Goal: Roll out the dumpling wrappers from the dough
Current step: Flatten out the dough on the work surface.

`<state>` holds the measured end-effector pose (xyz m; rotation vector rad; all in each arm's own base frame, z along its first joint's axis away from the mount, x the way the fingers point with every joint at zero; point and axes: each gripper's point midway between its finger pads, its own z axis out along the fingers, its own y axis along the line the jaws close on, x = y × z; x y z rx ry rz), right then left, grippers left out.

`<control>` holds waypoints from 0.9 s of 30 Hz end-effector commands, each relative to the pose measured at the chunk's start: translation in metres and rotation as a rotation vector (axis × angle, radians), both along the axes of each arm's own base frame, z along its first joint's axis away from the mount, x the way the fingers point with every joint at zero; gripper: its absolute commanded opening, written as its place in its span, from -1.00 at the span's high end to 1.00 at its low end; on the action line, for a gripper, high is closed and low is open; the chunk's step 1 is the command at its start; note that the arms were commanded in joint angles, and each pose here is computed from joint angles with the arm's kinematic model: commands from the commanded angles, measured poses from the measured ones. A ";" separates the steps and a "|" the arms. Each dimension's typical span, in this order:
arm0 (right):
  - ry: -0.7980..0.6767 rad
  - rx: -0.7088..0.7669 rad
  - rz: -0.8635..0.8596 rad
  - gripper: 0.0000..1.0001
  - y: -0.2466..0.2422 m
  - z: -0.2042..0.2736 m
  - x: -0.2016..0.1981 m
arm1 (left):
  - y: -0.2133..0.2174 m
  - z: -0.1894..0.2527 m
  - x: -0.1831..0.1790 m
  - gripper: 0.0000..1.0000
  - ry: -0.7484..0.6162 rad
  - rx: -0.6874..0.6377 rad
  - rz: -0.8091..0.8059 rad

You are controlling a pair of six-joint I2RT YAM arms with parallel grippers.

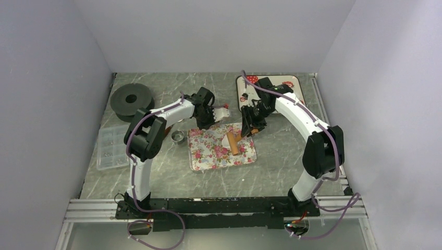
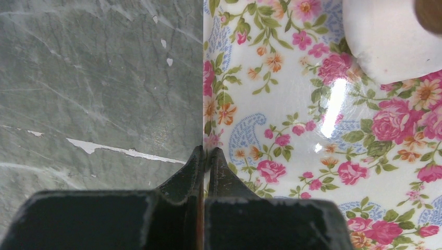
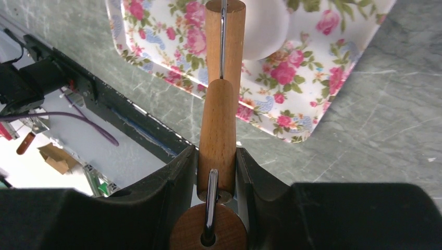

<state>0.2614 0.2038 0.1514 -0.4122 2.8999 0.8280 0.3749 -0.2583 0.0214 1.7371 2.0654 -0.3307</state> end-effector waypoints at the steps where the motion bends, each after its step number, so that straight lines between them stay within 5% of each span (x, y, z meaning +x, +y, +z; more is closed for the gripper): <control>1: -0.036 -0.017 -0.015 1.00 -0.011 -0.012 0.020 | 0.024 -0.061 -0.065 1.00 0.277 0.124 0.006; 9: 0.040 -0.143 -0.021 1.00 -0.030 -0.060 0.015 | 0.024 -0.063 -0.064 1.00 0.272 0.131 0.005; 20: 0.049 -0.169 0.058 1.00 0.001 -0.073 0.017 | 0.023 -0.065 -0.067 1.00 0.263 0.152 -0.012; 27: 0.061 -0.244 0.040 1.00 -0.025 -0.085 0.006 | 0.024 -0.066 -0.066 1.00 0.257 0.156 -0.015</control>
